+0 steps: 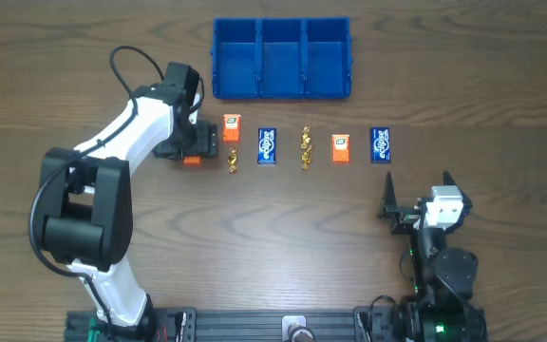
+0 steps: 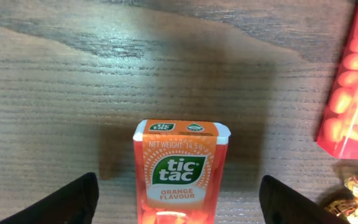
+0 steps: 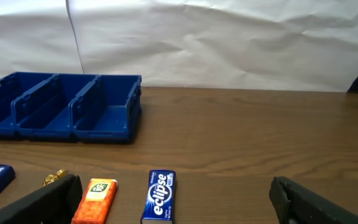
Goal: Sort Candies Into Trays
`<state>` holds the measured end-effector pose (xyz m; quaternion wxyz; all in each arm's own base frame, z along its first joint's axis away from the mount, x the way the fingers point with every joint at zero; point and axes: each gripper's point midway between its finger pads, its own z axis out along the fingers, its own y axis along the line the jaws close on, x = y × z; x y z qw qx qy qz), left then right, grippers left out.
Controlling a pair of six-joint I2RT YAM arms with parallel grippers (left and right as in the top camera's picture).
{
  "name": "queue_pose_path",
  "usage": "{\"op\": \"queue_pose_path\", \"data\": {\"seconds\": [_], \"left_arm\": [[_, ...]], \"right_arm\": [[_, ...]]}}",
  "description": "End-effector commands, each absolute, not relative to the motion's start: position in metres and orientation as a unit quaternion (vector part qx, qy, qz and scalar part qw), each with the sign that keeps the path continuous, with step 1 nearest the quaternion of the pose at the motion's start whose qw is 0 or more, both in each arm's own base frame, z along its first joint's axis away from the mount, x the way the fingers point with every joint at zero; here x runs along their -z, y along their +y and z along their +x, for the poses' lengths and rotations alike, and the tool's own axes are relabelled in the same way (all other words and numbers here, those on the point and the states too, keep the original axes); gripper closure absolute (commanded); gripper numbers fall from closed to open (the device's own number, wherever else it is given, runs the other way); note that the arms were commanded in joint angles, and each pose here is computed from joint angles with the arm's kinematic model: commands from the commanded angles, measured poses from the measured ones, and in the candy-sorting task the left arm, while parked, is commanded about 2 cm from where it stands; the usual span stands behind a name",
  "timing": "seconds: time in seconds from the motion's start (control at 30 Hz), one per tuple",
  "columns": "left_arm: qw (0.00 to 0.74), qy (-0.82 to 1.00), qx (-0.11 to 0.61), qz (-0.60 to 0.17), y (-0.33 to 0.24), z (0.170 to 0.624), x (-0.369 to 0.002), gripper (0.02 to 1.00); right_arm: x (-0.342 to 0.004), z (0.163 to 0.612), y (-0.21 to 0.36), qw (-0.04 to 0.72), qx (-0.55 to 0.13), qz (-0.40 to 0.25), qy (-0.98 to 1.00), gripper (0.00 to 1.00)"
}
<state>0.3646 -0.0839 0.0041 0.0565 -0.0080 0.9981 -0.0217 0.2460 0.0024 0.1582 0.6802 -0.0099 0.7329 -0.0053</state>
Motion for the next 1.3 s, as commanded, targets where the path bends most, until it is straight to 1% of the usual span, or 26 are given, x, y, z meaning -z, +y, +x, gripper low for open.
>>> {"op": "queue_pose_path", "data": {"seconds": [0.03, 0.2, 0.27, 0.37, 0.4, 0.47, 0.53, 0.57, 0.6, 0.7, 0.77, 0.8, 0.83, 0.9, 0.97, 1.03, 1.1, 1.13, 1.23, 1.3], "left_arm": [[0.05, 0.999, 0.015, -0.017, -0.081, 0.367, 0.004, 0.229], [0.043, 0.999, 0.013, -0.022, -0.08, 0.365, 0.01, 0.31], [0.036, 0.999, 0.007, -0.024, -0.079, 0.364, 0.015, 0.395], [0.035, 0.999, 0.007, -0.032, -0.079, 0.363, 0.016, 0.579], [0.035, 0.999, 0.007, -0.035, -0.079, 0.363, 0.016, 0.667], [0.036, 0.999, 0.008, -0.037, -0.079, 0.363, 0.014, 0.774], [0.051, 0.998, 0.012, -0.042, -0.082, 0.367, -0.001, 0.796], [0.061, 0.997, 0.015, -0.046, -0.084, 0.369, -0.011, 0.803], [0.081, 0.995, 0.022, -0.052, -0.087, 0.372, -0.03, 0.805], [0.171, 0.983, 0.042, -0.053, -0.104, 0.386, -0.104, 0.796], [0.25, 0.966, 0.042, -0.051, -0.117, 0.399, -0.164, 0.79], [0.294, 0.954, 0.038, -0.048, -0.126, 0.41, -0.2, 0.781], [0.316, 0.947, 0.036, -0.045, -0.133, 0.419, -0.22, 0.781], [0.35, 0.935, 0.037, -0.036, -0.148, 0.443, -0.252, 0.783], [0.36, 0.932, 0.038, -0.025, -0.162, 0.471, -0.265, 0.783], [0.347, 0.937, 0.032, -0.024, -0.17, 0.491, -0.256, 0.783], [0.333, 0.942, 0.026, -0.022, -0.177, 0.508, -0.236, 0.783], [0.325, 0.945, 0.021, -0.021, -0.181, 0.518, -0.22, 0.781], [0.292, 0.956, 0.012, -0.021, -0.182, 0.529, -0.176, 0.781], [0.277, 0.961, 0.012, -0.021, -0.181, 0.531, -0.16, 0.781]], "right_arm": [[-0.157, 0.246, 0.006, 0.679, 0.005, -0.021, 0.733, 0.003], [-0.156, 0.246, 0.006, 0.679, 0.005, -0.021, 0.734, 0.003], [-0.156, 0.246, 0.006, 0.679, 0.005, -0.021, 0.734, 0.003], [-0.157, 0.246, 0.006, 0.679, 0.005, -0.021, 0.733, 0.003], [-0.156, 0.246, 0.006, 0.679, 0.005, -0.021, 0.734, 0.003], [-0.156, 0.246, 0.006, 0.679, 0.005, -0.021, 0.734, 0.003], [-0.156, 0.246, 0.006, 0.679, 0.005, -0.021, 0.734, 0.003], [-0.157, 0.246, 0.006, 0.679, 0.005, -0.021, 0.733, 0.003], [-0.157, 0.246, 0.006, 0.679, 0.004, -0.021, 0.733, 0.003], [-0.156, 0.246, 0.006, 0.679, 0.005, -0.021, 0.734, 0.003], [-0.156, 0.246, 0.006, 0.679, 0.004, -0.021, 0.734, 0.003], [-0.156, 0.246, 0.006, 0.679, 0.005, -0.021, 0.734, 0.003], [-0.157, 0.246, 0.006, 0.679, 0.005, -0.021, 0.733, 0.005], [-0.157, 0.246, 0.006, 0.679, 0.005, -0.021, 0.733, 0.003], [-0.156, 0.246, 0.006, 0.679, 0.005, -0.021, 0.734, 0.003], [-0.156, 0.246, 0.006, 0.679, 0.005, -0.021, 0.734, 0.003], [-0.156, 0.246, 0.006, 0.679, 0.005, -0.021, 0.734, 0.003], [-0.156, 0.246, 0.006, 0.679, 0.005, -0.021, 0.734, 0.003], [-0.156, 0.246, 0.006, 0.679, 0.005, -0.021, 0.734, 0.003], [-0.157, 0.246, 0.006, 0.679, 0.005, -0.021, 0.733, 0.003]]}}
